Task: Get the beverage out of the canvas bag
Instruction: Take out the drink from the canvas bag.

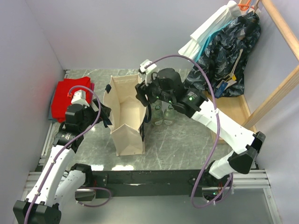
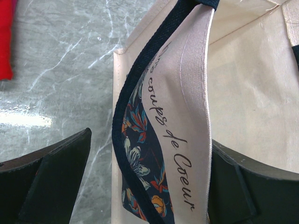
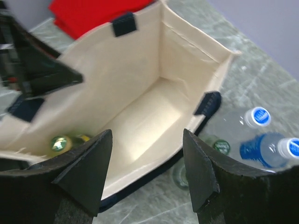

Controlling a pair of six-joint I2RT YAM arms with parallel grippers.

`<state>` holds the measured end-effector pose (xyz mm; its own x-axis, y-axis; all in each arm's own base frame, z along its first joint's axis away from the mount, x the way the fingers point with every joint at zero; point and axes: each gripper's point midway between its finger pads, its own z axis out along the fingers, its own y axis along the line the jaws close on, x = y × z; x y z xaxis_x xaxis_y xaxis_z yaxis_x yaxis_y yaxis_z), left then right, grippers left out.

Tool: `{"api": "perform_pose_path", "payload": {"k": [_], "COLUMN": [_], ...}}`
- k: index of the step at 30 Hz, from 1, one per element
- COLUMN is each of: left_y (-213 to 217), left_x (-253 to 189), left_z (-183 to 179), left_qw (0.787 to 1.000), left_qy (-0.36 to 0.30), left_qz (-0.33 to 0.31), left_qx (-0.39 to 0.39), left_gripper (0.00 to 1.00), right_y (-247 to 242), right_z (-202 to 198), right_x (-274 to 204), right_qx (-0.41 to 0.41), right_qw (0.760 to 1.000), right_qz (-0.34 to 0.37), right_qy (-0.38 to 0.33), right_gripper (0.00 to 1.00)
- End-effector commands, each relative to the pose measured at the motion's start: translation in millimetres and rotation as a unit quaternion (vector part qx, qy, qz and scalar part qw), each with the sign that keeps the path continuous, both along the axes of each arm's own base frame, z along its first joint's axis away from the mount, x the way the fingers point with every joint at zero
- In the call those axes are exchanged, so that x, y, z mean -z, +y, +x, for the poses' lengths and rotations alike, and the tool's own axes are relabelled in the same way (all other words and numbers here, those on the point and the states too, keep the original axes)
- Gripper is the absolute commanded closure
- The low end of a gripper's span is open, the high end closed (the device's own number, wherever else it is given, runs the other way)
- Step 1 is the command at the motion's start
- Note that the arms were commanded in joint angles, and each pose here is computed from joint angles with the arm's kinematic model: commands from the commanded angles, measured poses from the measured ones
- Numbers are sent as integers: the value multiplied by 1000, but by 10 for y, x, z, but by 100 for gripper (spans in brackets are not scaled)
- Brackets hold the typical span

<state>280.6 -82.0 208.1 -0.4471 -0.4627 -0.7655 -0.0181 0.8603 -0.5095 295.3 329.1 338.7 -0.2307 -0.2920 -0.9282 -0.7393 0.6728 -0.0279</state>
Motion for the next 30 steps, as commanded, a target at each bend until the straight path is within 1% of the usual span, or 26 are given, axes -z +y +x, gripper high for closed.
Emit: {"api": "perform_pose_path", "payload": {"k": [1, 2, 3, 5, 6, 9, 12, 14, 17, 25, 30], "left_y": [-17, -15, -15, -16, -16, -14, -5, -3, 3, 8, 17], "left_x": [-169, -165, -162, -161, -172, -169, -170, -171, -167, -175, -173], "left_z": [34, 36, 34, 33, 34, 34, 30, 28, 28, 30, 23], "left_qw": [1000, 1000, 1000, 1000, 1000, 1000, 1000, 1000, 1000, 1000, 1000], "left_qy": [-27, -27, -26, -27, -27, -28, -28, -28, -27, -29, -29], "left_qz": [2, 2, 2, 3, 3, 2, 3, 3, 3, 4, 4], "left_qx": [6, 5, 5, 6, 6, 5, 3, 2, 1, -1, -3], "left_gripper": [4, 4, 4, 4, 4, 4, 4, 4, 4, 4, 4], "right_y": [163, 179, 228, 299, 332, 431, 505, 545, 575, 772, 824], "right_z": [-262, -330, -398, -462, -492, -545, -562, -583, -600, -601, -556], "right_x": [-315, -262, -369, -181, -227, 10, 125, 83, 126, 480, 628], "right_qx": [-80, -95, -116, -138, -149, -173, -185, -194, -202, -232, -232], "right_qw": [997, 995, 993, 989, 988, 981, 978, 978, 976, 965, 964], "right_qz": [7, -4, 2, -31, -33, -68, -70, -52, -49, -66, -75], "right_qy": [-5, 9, 8, 36, 35, 58, 66, 57, 60, 101, 103], "right_gripper": [32, 32, 31, 32, 32, 34, 36, 35, 33, 33, 32]}}
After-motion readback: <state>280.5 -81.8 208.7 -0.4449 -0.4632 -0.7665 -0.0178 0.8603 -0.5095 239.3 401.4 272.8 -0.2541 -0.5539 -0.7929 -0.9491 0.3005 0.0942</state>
